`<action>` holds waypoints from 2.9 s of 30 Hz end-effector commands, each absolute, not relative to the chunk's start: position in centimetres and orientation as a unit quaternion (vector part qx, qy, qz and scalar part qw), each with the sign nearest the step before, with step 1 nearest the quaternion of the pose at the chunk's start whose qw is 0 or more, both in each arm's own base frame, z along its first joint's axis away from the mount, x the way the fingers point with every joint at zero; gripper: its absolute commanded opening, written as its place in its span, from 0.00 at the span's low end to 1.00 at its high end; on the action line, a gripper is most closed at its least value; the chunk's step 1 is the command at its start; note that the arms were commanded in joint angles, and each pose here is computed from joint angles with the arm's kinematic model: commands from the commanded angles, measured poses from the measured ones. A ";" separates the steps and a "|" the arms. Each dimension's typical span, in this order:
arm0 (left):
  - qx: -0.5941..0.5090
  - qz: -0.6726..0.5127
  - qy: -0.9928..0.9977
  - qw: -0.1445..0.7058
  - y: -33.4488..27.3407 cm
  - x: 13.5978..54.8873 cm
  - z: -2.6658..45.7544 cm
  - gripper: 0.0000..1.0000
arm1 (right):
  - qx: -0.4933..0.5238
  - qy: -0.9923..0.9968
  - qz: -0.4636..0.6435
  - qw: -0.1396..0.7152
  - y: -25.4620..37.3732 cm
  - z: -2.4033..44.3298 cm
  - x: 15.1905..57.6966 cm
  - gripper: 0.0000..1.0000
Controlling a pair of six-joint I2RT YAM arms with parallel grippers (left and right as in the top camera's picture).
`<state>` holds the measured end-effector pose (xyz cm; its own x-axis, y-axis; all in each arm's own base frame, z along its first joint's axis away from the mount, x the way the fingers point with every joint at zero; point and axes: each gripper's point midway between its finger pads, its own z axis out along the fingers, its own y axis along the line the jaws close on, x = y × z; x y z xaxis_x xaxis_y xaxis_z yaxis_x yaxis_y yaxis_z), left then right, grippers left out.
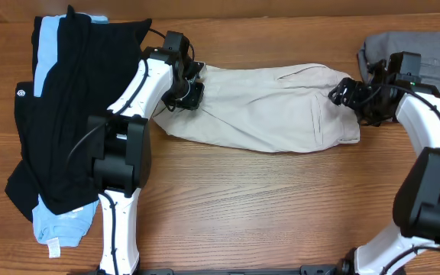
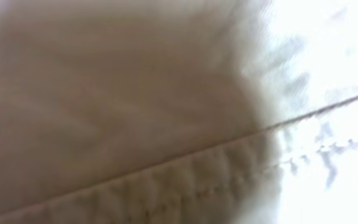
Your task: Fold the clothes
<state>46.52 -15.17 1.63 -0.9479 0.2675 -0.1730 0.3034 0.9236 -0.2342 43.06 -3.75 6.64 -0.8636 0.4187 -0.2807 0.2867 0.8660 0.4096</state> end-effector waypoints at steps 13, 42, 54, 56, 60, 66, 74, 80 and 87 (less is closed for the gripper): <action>0.133 -0.134 0.980 0.059 -15.3 46.3 0.7 0.10 | 0.157 0.945 0.248 0.146 -0.7 1.4 44.5 0.98; 0.119 -0.168 0.978 -0.040 -15.8 41.6 1.6 0.04 | 0.210 0.924 0.308 0.088 -4.7 13.9 39.0 0.04; 0.128 -0.183 0.974 -0.043 -17.1 41.2 1.8 0.04 | 0.123 0.943 0.281 0.129 1.0 20.0 36.9 0.04; 0.135 -0.183 0.973 -0.037 -17.6 41.4 1.8 0.04 | 0.106 0.952 0.260 0.125 2.8 19.5 37.3 0.04; 0.147 -0.184 0.971 -0.029 -18.6 41.4 1.8 0.04 | 0.095 0.963 0.218 0.123 6.5 18.4 38.3 0.04; 0.156 -0.184 0.970 -0.025 -19.3 41.4 1.8 0.04 | 0.054 0.958 0.235 0.155 13.6 19.3 39.5 0.04; 0.158 -0.185 0.970 -0.023 -19.4 41.5 1.8 0.04 | 0.037 0.959 0.216 0.180 19.0 18.4 40.2 0.04; 0.147 -0.176 0.973 -0.029 -18.2 41.8 3.1 0.04 | 0.050 0.955 0.222 0.188 18.7 19.4 40.1 0.04; 0.124 -0.177 0.976 -0.006 -15.7 43.6 10.3 0.05 | 0.102 0.956 0.201 0.189 12.2 22.3 38.1 0.04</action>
